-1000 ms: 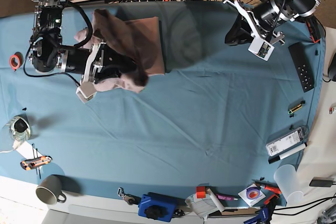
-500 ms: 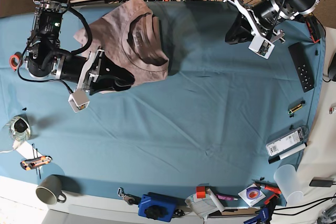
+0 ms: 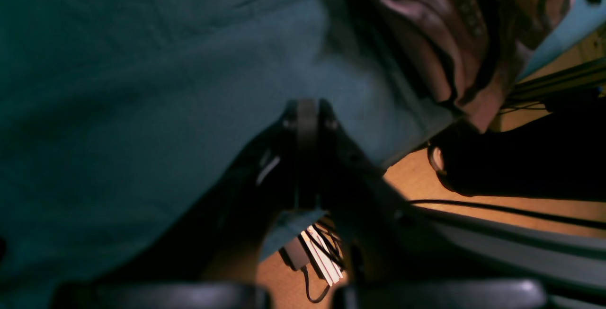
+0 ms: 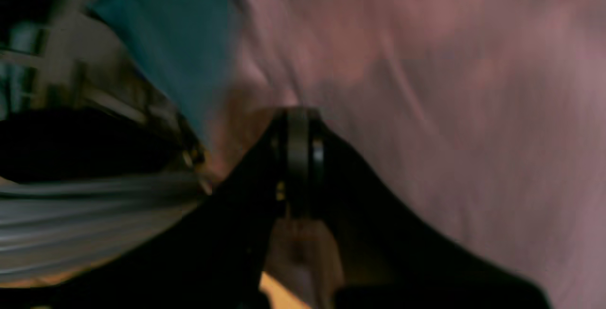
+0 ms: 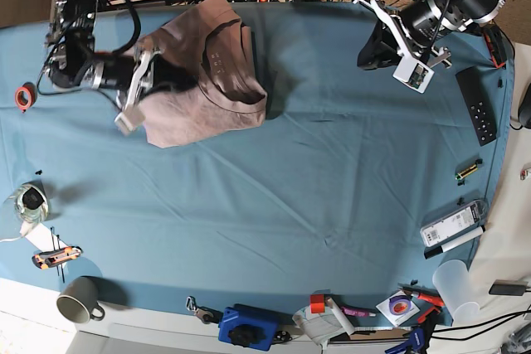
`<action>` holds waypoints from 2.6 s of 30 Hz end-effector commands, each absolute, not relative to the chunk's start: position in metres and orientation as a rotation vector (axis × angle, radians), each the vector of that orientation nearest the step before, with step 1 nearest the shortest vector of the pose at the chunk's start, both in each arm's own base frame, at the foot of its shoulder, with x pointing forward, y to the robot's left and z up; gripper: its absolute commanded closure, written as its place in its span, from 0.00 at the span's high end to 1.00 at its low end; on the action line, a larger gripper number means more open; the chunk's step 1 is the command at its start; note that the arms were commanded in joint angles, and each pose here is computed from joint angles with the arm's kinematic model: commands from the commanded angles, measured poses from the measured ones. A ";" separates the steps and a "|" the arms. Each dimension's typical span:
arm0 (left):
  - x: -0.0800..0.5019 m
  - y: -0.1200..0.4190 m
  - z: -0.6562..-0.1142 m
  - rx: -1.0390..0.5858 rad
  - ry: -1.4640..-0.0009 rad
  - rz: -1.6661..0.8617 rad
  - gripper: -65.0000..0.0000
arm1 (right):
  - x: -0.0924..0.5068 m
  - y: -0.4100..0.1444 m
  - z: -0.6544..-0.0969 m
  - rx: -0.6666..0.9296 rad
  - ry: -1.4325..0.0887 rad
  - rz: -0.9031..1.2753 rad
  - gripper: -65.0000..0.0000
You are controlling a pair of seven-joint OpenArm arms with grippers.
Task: Fold the T-shirt properly
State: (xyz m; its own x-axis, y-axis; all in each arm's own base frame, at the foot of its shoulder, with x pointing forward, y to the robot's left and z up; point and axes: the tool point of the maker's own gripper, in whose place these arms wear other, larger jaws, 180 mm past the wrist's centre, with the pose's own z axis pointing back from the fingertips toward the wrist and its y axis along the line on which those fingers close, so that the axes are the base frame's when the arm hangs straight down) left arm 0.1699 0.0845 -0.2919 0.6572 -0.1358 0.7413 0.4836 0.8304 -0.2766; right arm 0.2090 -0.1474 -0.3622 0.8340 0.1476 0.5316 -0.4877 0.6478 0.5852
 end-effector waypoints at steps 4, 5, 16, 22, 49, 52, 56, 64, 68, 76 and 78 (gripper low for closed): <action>0.172 0.081 -0.282 -0.500 -0.822 -0.376 0.00 | 0.201 -0.169 -0.391 0.785 -0.389 0.264 0.00; 0.172 0.081 -0.282 -0.500 -0.822 -0.375 0.00 | 0.198 -0.171 -0.396 0.789 -0.373 0.242 0.00; 0.172 0.081 -0.282 -0.499 -0.821 -0.376 0.00 | 0.225 -0.151 -0.351 0.955 -0.525 0.243 0.00; 0.173 0.088 -0.288 -0.447 -0.808 -0.383 0.00 | 0.269 -0.146 -0.315 0.947 -0.654 0.320 0.00; 0.191 0.154 -0.305 -0.052 -0.770 -0.345 0.00 | 0.290 -0.147 -0.311 0.668 -0.705 0.460 0.00; 0.191 0.160 -0.306 -0.012 -0.760 -0.350 0.00 | 0.277 -0.152 -0.313 0.653 -0.701 0.448 0.00; 0.190 0.165 -0.311 0.005 -0.741 -0.352 0.00 | 0.248 -0.161 -0.315 0.612 -0.695 0.428 0.00; 0.192 0.192 -0.315 0.090 -0.702 -0.352 0.00 | 0.183 -0.190 -0.292 0.443 -0.703 0.423 0.00; 0.189 0.200 -0.325 0.099 -0.662 -0.356 0.00 | 0.155 -0.203 -0.298 0.407 -0.637 0.390 0.00; 0.157 0.214 -0.348 0.117 -0.495 -0.271 0.00 | 0.088 -0.205 -0.324 0.435 -0.445 0.308 0.00; 0.138 0.216 -0.356 0.119 -0.433 -0.257 0.00 | 0.068 -0.200 -0.330 0.456 -0.397 0.271 0.00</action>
